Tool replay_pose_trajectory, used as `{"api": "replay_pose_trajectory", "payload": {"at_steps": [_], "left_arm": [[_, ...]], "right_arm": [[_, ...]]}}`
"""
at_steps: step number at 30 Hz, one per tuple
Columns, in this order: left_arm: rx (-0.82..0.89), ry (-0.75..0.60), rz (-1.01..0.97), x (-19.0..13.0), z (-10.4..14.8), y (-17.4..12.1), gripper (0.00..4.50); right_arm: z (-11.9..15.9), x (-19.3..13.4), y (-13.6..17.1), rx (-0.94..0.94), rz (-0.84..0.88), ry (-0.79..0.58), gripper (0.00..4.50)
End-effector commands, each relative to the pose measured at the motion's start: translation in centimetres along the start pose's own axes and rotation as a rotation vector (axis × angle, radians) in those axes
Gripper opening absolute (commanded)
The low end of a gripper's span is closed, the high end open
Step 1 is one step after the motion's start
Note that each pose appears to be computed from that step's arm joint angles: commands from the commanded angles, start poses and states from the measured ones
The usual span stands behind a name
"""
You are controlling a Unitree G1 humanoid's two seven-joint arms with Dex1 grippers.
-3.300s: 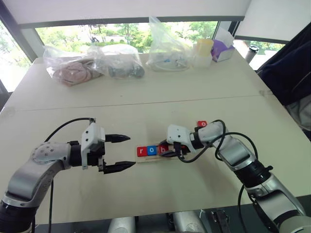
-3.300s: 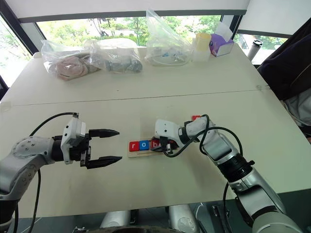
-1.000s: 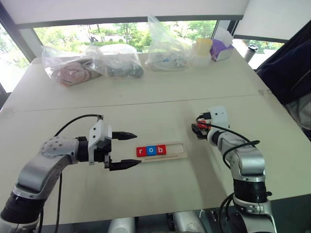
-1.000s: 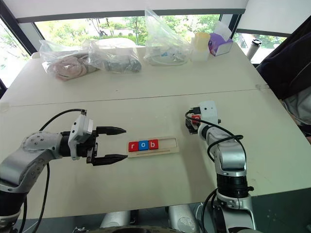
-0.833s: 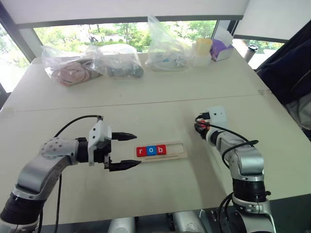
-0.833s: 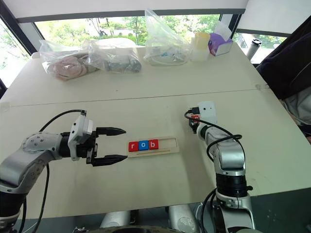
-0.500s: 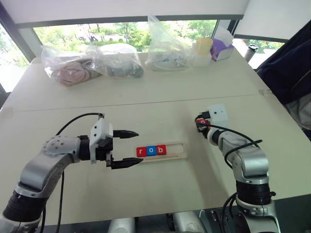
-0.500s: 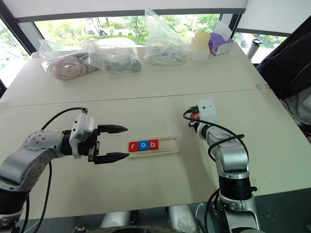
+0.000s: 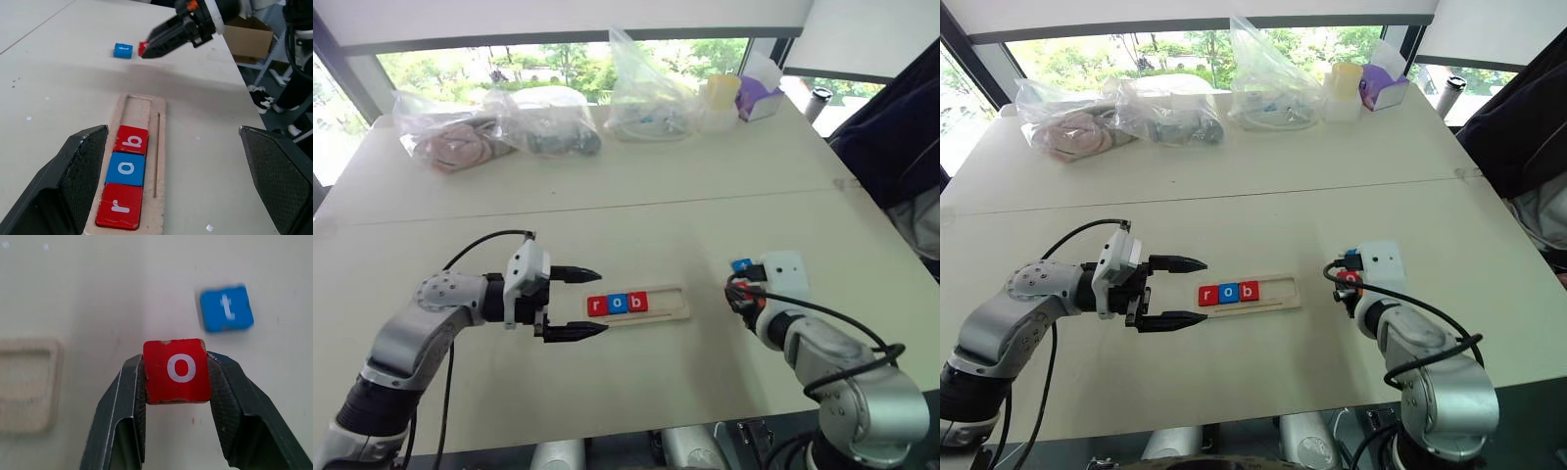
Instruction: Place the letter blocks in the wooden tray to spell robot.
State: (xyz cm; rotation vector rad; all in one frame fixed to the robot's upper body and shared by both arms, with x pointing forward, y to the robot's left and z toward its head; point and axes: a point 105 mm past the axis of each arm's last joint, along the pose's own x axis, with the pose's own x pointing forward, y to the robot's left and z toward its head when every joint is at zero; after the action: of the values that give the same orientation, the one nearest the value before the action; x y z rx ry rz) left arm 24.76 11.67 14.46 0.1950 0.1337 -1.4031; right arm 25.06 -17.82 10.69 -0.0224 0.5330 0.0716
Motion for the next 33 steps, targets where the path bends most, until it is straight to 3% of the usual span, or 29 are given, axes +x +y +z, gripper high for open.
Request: {"api": "replay_pose_trajectory", "payload": {"at_steps": [1,8,14,15,24,28,33], "left_arm": [[0.048,-0.015,-0.016,0.1,0.8,0.0,4.5],[0.053,0.005,-0.036,-0.3,0.7,-0.2,4.5],[0.054,0.023,-0.038,-0.9,0.3,-0.7,4.5],[0.054,0.022,-0.036,-1.0,0.2,-0.8,4.5],[0.05,0.017,-0.023,-1.1,0.0,-1.0,4.5],[0.051,0.018,-0.022,-1.3,0.0,-0.9,4.5],[0.052,0.024,-0.02,-1.6,-0.1,-1.0,4.5]], "right_arm": [[0.3,-0.7,0.1,0.017,-0.004,-0.034,1.18],[-0.9,0.4,1.1,0.056,0.047,0.021,1.18],[-0.4,0.7,0.9,0.019,0.064,0.003,4.15],[-0.1,0.7,0.8,-0.005,0.078,-0.003,4.45],[2.7,-1.8,1.6,-0.508,0.535,-0.108,4.45],[1.9,-1.8,-0.6,-0.662,0.703,-0.065,4.45],[1.6,-0.4,-2.8,-0.732,0.771,-0.048,4.45]]}}
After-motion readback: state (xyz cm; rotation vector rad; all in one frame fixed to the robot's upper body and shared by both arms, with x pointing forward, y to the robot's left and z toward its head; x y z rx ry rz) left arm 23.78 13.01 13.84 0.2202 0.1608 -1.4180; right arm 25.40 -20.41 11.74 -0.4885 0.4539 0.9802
